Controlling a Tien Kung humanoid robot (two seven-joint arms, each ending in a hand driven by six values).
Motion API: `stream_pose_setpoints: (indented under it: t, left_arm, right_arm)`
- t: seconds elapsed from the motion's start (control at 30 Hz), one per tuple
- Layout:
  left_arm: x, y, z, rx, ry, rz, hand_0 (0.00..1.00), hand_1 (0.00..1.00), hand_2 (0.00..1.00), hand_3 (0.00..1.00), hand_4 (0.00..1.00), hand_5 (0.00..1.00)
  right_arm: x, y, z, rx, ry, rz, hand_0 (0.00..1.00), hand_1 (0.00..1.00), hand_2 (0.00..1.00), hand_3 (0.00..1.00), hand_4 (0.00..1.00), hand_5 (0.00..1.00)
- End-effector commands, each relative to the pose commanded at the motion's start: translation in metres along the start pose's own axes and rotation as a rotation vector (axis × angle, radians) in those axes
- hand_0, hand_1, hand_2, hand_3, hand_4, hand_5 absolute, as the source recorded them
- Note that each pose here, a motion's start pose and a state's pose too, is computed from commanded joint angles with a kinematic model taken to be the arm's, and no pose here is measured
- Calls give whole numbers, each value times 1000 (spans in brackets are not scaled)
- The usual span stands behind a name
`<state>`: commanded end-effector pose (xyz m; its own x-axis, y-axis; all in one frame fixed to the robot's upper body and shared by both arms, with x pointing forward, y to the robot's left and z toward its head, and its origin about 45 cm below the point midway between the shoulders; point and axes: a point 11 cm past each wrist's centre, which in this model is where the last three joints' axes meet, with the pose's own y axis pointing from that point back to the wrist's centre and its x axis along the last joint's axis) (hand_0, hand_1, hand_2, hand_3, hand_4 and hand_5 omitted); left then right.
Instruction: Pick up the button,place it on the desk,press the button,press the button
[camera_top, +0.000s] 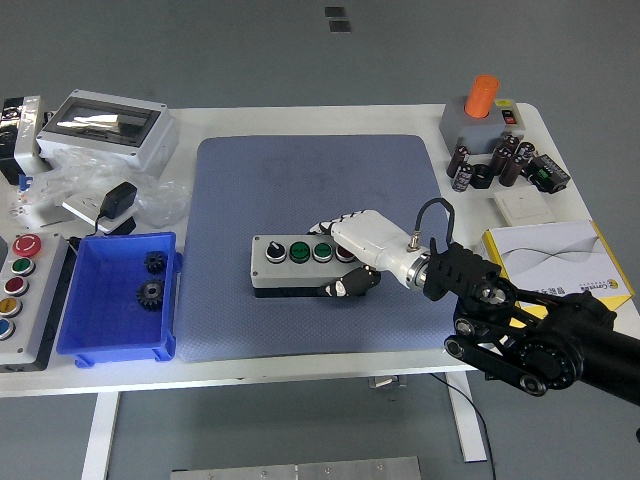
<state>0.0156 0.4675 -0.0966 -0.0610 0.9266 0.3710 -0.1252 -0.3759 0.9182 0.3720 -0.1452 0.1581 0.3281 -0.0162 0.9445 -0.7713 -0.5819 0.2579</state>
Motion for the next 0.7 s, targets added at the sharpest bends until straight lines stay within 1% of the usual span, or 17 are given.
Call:
stream_pose_setpoints:
  t: [0.1, 0.13, 0.3, 0.33, 0.5, 0.53, 0.63, 0.7]
  left_arm:
    - [0, 0, 0, -1, 0, -1, 729, 736, 593, 625, 551, 229]
    - [0, 0, 1, -2, 0, -1, 729, 736, 593, 624, 547, 231]
    - [0, 0, 1, -4, 0, -2, 729, 736, 593, 624, 547, 231]
    - [0, 0, 1, -4, 0, -2, 729, 736, 592, 621, 541, 236]
    - [-1, 0, 2, -7, 2, -4, 729, 736, 592, 621, 541, 236]
    - [-1, 0, 2, -8, 2, -6, 729, 736, 590, 620, 535, 233]
    - [-2, 0, 2, -10, 4, -8, 729, 736, 590, 620, 535, 233]
    - [-2, 0, 2, -10, 4, -10, 729, 736, 590, 620, 535, 233]
  right_arm:
    - [1, 0, 0, 0, -4, 2, 798, 862, 914, 916, 808, 219]
    - [1, 0, 0, -1, -5, 3, 838, 903, 998, 998, 920, 325]
    - [2, 0, 1, -2, -6, 7, 838, 903, 998, 998, 920, 325]
    - [3, 0, 1, -1, -7, 7, 835, 903, 998, 998, 962, 369]
    - [4, 1, 1, -2, -7, 4, 835, 903, 998, 998, 962, 369]
    - [5, 1, 1, -1, -10, 4, 835, 903, 998, 998, 980, 387]
    - [12, 4, -1, 7, -32, 12, 835, 903, 998, 998, 980, 387]
    - [21, 8, -2, 14, -72, 24, 835, 903, 998, 998, 980, 387]
